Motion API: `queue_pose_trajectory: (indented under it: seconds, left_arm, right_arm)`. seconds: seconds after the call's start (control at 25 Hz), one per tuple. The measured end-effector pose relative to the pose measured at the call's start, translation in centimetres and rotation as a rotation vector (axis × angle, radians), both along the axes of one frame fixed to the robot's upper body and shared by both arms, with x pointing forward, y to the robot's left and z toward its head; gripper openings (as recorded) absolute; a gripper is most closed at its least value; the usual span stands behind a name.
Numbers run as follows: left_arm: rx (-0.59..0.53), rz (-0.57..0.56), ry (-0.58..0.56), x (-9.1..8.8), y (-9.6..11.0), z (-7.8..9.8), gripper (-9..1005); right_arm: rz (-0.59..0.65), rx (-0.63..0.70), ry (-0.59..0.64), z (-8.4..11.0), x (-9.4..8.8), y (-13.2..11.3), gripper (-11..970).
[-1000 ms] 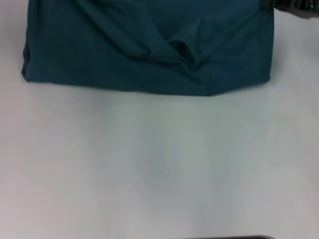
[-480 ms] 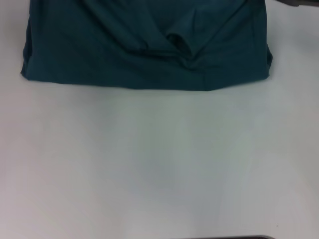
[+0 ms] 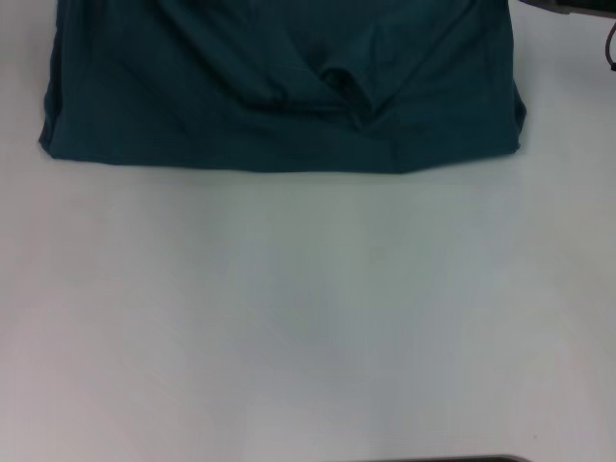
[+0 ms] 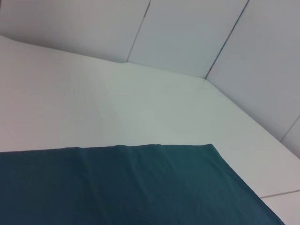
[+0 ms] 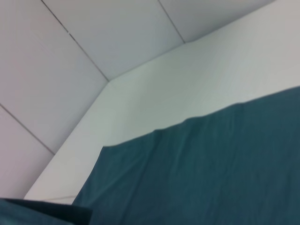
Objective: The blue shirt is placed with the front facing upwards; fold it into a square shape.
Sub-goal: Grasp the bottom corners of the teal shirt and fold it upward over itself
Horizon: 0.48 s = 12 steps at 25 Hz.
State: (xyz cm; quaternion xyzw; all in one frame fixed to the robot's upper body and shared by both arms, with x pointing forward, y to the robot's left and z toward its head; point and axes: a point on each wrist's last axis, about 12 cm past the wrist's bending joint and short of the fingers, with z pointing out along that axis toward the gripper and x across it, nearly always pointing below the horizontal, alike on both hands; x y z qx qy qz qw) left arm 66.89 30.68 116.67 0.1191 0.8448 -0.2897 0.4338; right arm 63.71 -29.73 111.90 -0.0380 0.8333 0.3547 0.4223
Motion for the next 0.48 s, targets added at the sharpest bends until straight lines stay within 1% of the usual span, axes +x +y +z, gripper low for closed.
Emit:
queue_pose_trajectory:
  seconds: [0.16, 0.48]
  left_arm:
    - [-0.003, 0.007, -0.010, 0.2, -0.1, 0.1, 71]
    - [-0.014, 0.008, -0.033, 0.5, -0.1, 0.9, 76]
  right_arm:
    - [-0.009, 0.001, -0.024, 0.3, 0.3, 0.2, 45]
    - [-0.009, 0.009, -0.062, 1.5, 1.0, 0.1, 46]
